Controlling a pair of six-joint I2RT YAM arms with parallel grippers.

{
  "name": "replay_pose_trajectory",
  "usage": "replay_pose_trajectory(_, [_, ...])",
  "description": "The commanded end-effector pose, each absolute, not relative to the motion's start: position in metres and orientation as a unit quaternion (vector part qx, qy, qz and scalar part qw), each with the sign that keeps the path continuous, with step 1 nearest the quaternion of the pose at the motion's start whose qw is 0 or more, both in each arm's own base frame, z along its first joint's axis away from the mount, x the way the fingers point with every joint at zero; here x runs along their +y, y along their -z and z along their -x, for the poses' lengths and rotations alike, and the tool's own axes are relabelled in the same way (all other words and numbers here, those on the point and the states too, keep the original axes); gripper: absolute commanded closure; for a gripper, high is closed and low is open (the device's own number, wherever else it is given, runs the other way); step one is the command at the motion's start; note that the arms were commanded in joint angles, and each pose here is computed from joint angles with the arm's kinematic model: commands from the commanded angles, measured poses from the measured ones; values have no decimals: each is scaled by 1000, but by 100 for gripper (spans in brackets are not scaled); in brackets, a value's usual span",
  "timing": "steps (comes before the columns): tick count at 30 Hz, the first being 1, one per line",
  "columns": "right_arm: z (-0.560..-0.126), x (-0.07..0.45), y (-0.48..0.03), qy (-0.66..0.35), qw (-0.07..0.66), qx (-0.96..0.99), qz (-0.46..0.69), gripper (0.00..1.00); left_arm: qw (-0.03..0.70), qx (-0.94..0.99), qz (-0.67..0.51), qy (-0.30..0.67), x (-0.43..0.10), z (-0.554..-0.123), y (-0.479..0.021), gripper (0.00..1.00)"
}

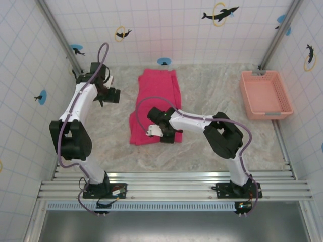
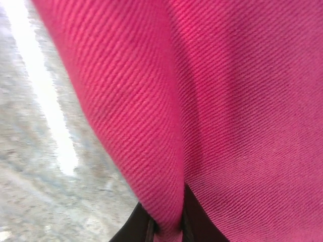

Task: Roll up the long pants

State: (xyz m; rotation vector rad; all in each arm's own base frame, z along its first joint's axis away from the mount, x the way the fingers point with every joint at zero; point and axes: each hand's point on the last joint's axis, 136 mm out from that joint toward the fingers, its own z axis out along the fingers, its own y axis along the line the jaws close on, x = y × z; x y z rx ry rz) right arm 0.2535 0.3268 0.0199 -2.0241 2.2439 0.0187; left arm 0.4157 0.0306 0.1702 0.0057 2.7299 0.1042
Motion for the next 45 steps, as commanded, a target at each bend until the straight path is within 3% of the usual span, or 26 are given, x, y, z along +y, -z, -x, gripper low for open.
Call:
replay_pose_trajectory(1, [-206, 334, -46, -107, 8, 731, 674, 90, 199, 979, -25, -25, 25, -418, -171, 3])
replay_pose_trajectory(6, [-169, 347, -87, -242, -90, 738, 623, 90, 207, 976, -67, -27, 16, -416, -179, 3])
replay_pose_trajectory(10, [-172, 363, -113, -354, -149, 745, 546, 90, 208, 967, -138, -46, -6, -410, -185, 3])
replay_pose_trajectory(16, [-214, 367, -107, -400, -153, 770, 473, 90, 214, 959, -183, -31, -33, -391, -183, 3])
replay_pose_trajectory(21, [-238, 358, -72, -416, -184, 790, 410, 89, 213, 955, -205, -6, -46, -371, -180, 3])
replay_pose_trajectory(30, [-261, 366, -49, -407, -183, 803, 395, 87, 193, 947, -250, 60, -82, -329, -175, 3])
replay_pose_trajectory(32, [-264, 366, -47, -400, -180, 807, 397, 87, 185, 946, -261, 60, -88, -320, -170, 6])
replay_pose_trajectory(41, [-272, 368, -45, -392, -169, 814, 395, 86, 192, 939, -277, 70, -96, -298, -177, 40])
replay_pose_trajectory(45, [-273, 370, -45, -397, -169, 814, 388, 86, 193, 932, -300, 61, -100, -287, -169, 41])
